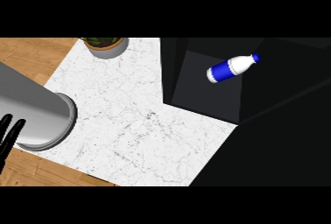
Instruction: Pick up the bottled water, place it into the cabinet and close the cabinet
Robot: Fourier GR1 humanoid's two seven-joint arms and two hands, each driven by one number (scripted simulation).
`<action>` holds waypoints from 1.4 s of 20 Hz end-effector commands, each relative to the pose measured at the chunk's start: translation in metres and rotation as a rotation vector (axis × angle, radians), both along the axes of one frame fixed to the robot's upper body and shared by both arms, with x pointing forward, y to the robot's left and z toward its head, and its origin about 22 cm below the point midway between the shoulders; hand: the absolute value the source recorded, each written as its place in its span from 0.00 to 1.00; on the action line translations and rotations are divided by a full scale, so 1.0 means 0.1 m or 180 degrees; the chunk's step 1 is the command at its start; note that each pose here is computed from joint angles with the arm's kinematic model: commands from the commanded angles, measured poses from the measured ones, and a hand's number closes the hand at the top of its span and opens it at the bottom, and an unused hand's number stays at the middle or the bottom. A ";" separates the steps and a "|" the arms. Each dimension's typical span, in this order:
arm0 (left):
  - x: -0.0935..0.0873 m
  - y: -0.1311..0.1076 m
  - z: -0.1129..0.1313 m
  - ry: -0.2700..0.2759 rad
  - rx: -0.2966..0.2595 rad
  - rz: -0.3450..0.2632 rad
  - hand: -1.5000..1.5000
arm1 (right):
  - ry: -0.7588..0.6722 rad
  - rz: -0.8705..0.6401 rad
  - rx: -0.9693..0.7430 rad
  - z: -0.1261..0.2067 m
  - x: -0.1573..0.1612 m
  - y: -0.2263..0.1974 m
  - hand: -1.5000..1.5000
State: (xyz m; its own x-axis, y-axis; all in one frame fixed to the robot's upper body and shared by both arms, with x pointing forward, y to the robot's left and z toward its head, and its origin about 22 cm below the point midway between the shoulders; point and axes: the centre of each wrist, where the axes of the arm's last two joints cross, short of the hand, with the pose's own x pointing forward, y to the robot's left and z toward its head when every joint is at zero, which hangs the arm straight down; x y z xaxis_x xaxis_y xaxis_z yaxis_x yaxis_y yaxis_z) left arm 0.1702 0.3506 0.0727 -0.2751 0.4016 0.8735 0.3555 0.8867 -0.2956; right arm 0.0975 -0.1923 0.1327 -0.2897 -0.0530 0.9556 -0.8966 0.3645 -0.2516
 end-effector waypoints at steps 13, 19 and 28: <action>0.02 0.05 0.00 0.0038 -0.0010 -0.0022 0.00 | -0.0068 -0.0534 -0.0518 -0.05 0.52 0.19 1.00; 0.01 0.07 -0.03 0.0073 -0.0001 -0.0014 0.00 | 0.0030 -0.0714 -0.0570 -0.08 0.88 0.34 1.00; -0.01 0.13 -0.07 0.0107 -0.0066 0.0097 0.00 | 0.0166 -0.1404 -0.0346 0.10 1.54 0.69 1.00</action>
